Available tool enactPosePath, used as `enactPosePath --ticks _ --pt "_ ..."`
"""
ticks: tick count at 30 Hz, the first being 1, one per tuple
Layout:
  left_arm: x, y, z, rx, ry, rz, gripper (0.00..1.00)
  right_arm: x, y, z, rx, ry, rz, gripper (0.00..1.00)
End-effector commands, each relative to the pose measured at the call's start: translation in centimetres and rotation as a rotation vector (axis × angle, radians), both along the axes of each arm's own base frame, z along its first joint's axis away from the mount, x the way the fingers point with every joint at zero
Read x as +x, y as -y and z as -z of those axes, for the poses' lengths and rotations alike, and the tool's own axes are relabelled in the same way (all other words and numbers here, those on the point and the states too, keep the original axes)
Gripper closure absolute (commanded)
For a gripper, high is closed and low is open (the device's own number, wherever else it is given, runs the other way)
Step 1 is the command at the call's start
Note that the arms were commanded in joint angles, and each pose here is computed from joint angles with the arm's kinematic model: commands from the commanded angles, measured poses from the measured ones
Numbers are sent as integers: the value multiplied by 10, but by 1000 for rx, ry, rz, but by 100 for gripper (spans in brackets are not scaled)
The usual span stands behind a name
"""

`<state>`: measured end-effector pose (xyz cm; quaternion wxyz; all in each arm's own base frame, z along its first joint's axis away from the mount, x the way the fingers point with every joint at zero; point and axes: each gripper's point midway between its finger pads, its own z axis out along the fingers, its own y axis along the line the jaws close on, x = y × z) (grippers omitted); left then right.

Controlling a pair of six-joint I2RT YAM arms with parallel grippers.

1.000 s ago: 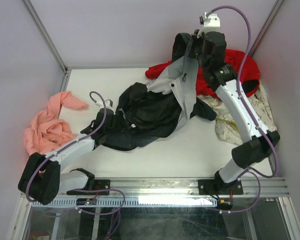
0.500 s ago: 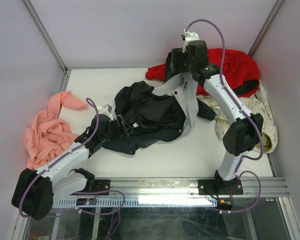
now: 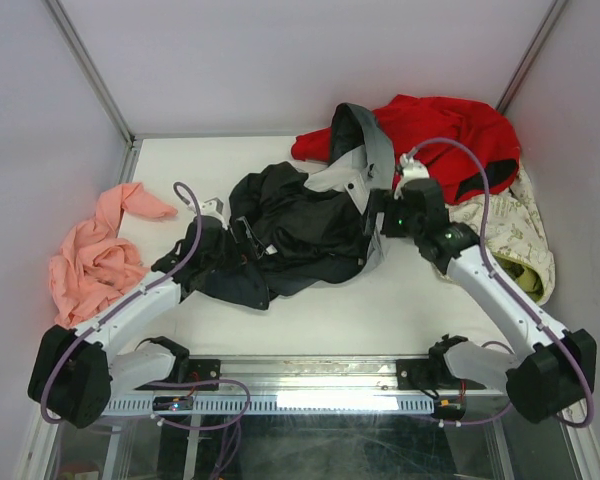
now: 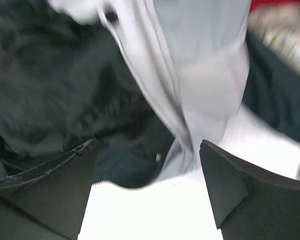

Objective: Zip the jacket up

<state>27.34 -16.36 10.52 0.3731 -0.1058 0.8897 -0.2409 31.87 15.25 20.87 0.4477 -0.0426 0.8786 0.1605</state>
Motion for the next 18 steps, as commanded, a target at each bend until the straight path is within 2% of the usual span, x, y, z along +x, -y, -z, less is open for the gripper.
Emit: enactPosePath --ticks 1,5,10,15,17,18 --pt "28 -7 -21 54 74 -62 1 -30 -14 34 144 -68 57 15" --pt "47 -14 -19 119 85 -109 1 -52 -29 67 288 -88 100 14" --pt "69 -13 -16 139 98 -128 1 -60 -50 98 392 -110 106 13" --pt "85 -20 -1 147 65 -158 1 -49 -59 128 402 -142 157 13" --pt "88 -24 5 146 52 -165 1 -45 -59 140 383 -149 174 18" --pt "88 -25 8 147 48 -165 1 -42 -58 141 370 -141 175 24"
